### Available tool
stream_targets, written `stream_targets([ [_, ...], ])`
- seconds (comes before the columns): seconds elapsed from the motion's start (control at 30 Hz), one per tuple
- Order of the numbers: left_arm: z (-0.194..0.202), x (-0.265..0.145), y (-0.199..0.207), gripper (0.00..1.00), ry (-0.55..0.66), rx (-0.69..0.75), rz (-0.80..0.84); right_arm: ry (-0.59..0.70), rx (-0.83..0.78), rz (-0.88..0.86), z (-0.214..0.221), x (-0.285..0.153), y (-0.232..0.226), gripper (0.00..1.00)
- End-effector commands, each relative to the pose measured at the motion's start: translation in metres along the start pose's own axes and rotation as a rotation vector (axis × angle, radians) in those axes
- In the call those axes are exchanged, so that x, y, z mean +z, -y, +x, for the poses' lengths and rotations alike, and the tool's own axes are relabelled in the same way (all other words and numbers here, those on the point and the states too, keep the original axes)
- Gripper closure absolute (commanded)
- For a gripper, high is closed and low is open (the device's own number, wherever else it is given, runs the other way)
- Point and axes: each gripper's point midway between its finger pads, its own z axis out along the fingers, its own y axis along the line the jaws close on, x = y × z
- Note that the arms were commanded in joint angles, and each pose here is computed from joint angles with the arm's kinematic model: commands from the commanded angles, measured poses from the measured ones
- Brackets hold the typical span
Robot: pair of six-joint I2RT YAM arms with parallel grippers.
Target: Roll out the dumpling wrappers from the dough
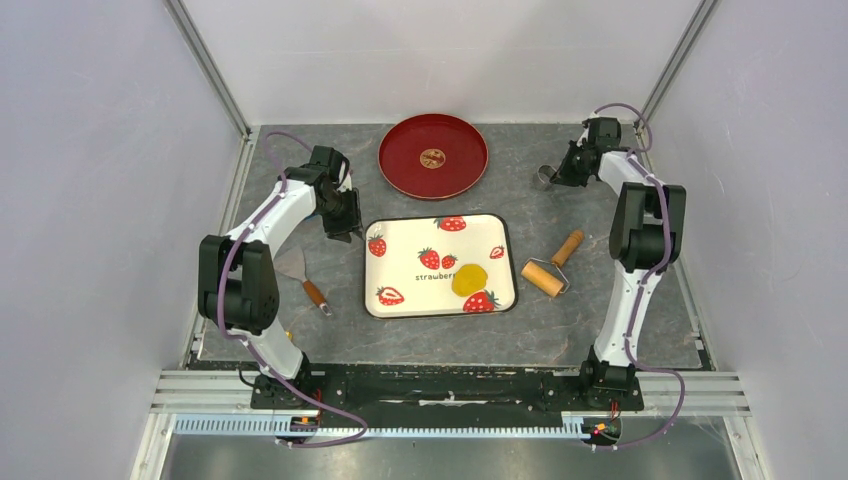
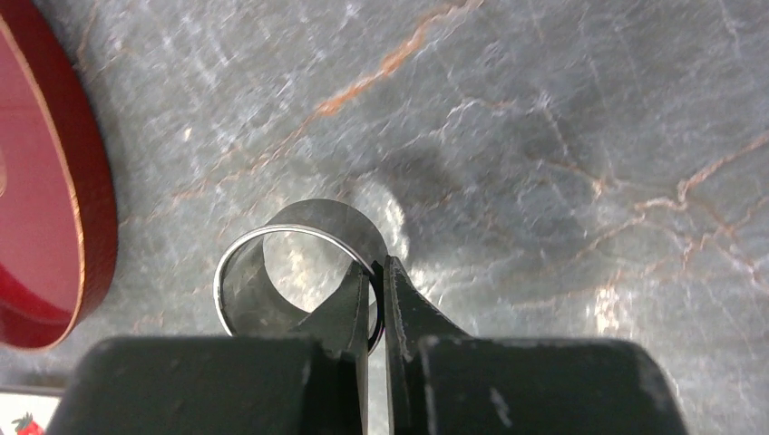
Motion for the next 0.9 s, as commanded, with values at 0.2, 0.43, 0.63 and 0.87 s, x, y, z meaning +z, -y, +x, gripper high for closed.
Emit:
stream_targets([
  [0.2, -0.019, -0.027, 0.023, 0.57, 0.196, -0.043, 0.116, 0.033, -0.131, -0.107, 0.019, -0.087, -0.053, 1.0],
  [0.43, -0.017, -0.048, 0.029, 0.57, 0.288, -0.046, 0.171, -0.042, -0.272, -0.143, 0.078, -0.118, -0.084, 1.0],
  [0.63, -0.01, -0.061, 0.041, 0.54, 0.337, -0.051, 0.261, -0.096, -0.4, -0.197, 0.13, -0.142, -0.107, 1.0],
  [0.87, 0.0, -0.074, 0.048, 0.4, 0.415, -0.086, 0.351, -0.165, -0.543, -0.29, 0.205, -0.162, -0.13, 1.0],
])
